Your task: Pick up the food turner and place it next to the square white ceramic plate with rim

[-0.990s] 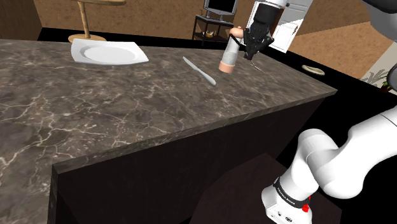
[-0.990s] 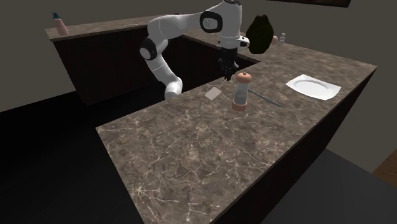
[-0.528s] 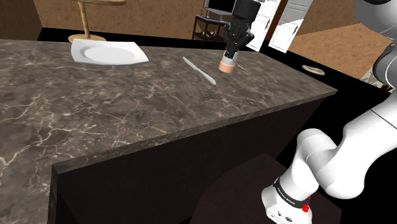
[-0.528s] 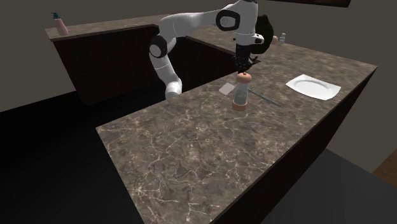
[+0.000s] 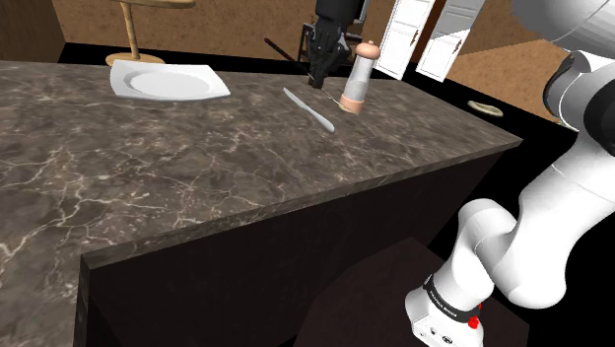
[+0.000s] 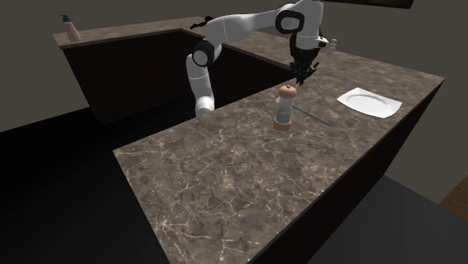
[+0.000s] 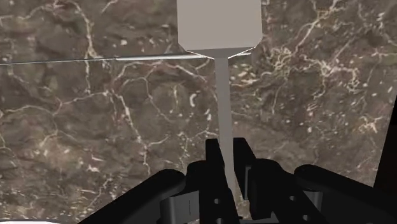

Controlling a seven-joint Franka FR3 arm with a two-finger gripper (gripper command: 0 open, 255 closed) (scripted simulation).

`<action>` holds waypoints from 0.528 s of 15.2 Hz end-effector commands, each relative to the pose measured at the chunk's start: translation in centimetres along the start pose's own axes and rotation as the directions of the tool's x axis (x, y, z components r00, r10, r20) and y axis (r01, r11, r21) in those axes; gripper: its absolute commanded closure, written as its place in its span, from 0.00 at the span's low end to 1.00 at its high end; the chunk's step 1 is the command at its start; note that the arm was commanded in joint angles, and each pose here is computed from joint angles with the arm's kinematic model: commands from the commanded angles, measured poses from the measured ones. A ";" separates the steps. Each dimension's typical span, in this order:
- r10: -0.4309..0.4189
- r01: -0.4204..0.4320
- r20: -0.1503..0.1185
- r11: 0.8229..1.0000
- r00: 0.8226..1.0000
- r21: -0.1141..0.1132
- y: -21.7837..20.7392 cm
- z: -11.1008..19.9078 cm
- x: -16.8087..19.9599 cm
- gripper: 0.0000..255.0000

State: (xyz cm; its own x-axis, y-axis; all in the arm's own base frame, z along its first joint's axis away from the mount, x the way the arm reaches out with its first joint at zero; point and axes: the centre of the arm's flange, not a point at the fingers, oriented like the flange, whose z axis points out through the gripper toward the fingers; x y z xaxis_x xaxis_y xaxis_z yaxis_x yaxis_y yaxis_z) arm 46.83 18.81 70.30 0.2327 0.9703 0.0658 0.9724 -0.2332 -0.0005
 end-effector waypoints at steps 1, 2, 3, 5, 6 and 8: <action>0.000 0.000 -0.001 1.000 1.000 0.000 0.5 0.2 2.6 1.00; 0.000 0.000 -0.001 1.000 1.000 0.000 0.7 0.3 3.9 1.00; 0.000 0.000 -0.001 1.000 1.000 0.000 0.9 0.3 5.2 1.00; 0.000 0.000 -0.001 1.000 1.000 0.000 1.2 0.5 7.8 1.00; 0.000 0.000 -0.001 1.000 1.000 0.000 1.4 0.6 9.2 1.00; 0.000 0.000 -0.001 1.000 1.000 0.000 1.6 1.2 10.8 1.00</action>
State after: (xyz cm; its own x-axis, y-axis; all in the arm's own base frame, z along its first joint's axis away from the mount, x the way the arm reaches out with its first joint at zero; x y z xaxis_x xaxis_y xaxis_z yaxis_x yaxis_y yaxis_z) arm 50.58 28.29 70.10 0.2327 0.9703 0.0658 0.9724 -0.2332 -0.0008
